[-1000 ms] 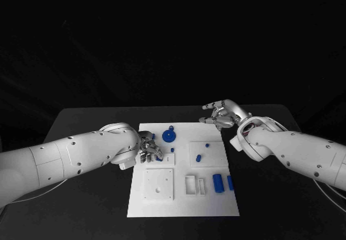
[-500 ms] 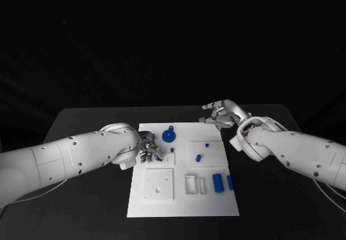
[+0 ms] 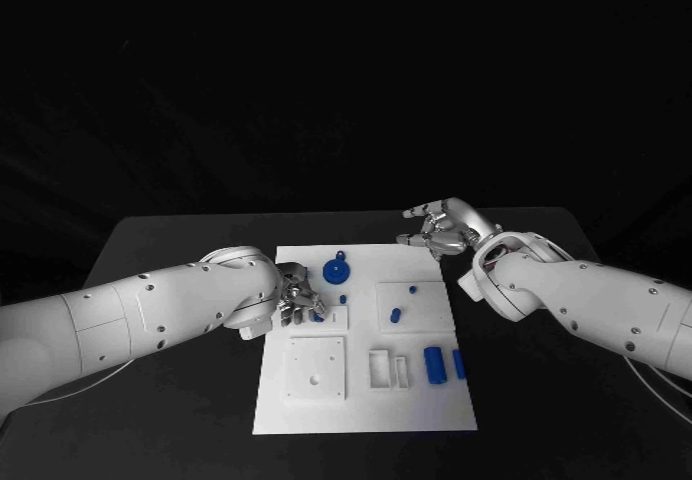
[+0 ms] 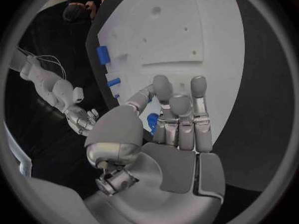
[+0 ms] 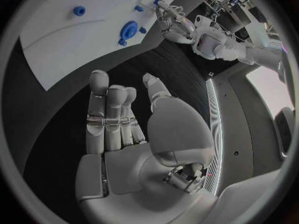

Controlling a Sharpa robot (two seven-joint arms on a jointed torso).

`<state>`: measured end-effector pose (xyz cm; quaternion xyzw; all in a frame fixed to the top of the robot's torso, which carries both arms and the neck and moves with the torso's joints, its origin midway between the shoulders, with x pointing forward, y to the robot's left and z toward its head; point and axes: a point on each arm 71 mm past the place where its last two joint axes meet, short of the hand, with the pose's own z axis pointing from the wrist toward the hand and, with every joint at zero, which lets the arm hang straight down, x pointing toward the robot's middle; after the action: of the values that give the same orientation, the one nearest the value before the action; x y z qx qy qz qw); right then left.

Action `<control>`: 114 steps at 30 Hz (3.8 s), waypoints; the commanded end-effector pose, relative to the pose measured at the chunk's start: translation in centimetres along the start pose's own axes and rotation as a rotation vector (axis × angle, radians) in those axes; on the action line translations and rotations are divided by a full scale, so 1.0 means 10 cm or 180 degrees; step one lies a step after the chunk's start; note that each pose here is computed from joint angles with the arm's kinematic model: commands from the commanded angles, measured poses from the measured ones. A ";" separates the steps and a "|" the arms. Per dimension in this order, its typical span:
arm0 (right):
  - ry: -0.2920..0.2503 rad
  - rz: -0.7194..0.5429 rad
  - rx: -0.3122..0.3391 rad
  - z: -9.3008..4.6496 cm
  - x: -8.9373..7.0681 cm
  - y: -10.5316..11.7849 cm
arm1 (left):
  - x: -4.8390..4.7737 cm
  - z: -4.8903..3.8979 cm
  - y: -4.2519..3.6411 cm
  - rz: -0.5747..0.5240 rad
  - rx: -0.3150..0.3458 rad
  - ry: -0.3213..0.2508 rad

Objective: Assemble the parts on the task board

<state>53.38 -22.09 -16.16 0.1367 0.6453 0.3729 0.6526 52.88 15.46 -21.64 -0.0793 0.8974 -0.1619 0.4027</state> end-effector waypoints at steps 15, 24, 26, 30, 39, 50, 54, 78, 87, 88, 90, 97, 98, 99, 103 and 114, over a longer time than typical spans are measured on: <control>0.0028 0.0002 -0.0022 0.00 0.01 0.01 | 0.084 0.031 -0.014 0.0060 -0.0057 0.0085; 0.0027 0.0004 -0.0018 0.00 0.01 0.00 | 0.075 0.039 -0.009 0.0033 -0.0064 0.0037; 0.0027 0.0004 -0.0018 0.00 0.00 0.00 | 0.071 0.040 -0.005 0.0028 -0.0067 0.0028; 0.0025 0.0004 -0.0015 0.00 0.00 0.00 | 0.062 0.041 0.006 0.0017 -0.0074 0.0010; 0.0022 0.0006 -0.0015 0.00 0.00 -0.01 | 0.051 0.040 0.027 0.0000 -0.0083 -0.0015; 0.0012 0.0007 -0.0010 0.00 -0.01 -0.02 | 0.021 0.030 0.088 -0.0064 -0.0086 -0.0067; 0.0008 0.0008 -0.0007 0.01 -0.01 -0.02 | 0.011 0.024 0.094 -0.0171 -0.0054 -0.0076; -0.0015 0.0000 0.0027 0.01 -0.04 -0.07 | -0.362 -0.113 0.222 -0.0644 0.0088 -0.0101; -0.0018 -0.0003 0.0034 0.01 -0.04 -0.07 | -0.639 -0.109 0.303 -0.0695 -0.0007 -0.0236; -0.0018 -0.0003 0.0034 0.01 -0.04 -0.07 | -0.655 -0.105 0.310 -0.0696 -0.0017 -0.0246; -0.0018 -0.0004 0.0034 0.01 -0.04 -0.07 | -0.707 -0.095 0.331 -0.0685 -0.0050 -0.0284; -0.0023 -0.0005 0.0034 0.01 -0.04 -0.08 | -0.854 -0.051 0.377 -0.0557 -0.0179 -0.0372; -0.0023 -0.0004 0.0034 0.01 -0.04 -0.08 | -0.871 -0.042 0.379 -0.0541 -0.0196 -0.0375; -0.0023 -0.0004 0.0034 0.01 -0.04 -0.08 | -0.887 -0.034 0.380 -0.0529 -0.0211 -0.0378; -0.0024 -0.0003 0.0032 0.01 -0.04 -0.07 | -0.933 0.006 0.371 -0.0501 -0.0251 -0.0383; -0.0020 0.0002 0.0020 0.02 -0.03 -0.06 | -0.984 0.101 0.314 -0.0457 -0.0300 -0.0334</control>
<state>53.80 -22.82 -16.33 0.1455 0.6448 0.3657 0.6552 60.12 21.22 -16.48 -0.1877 0.8646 -0.1421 0.4440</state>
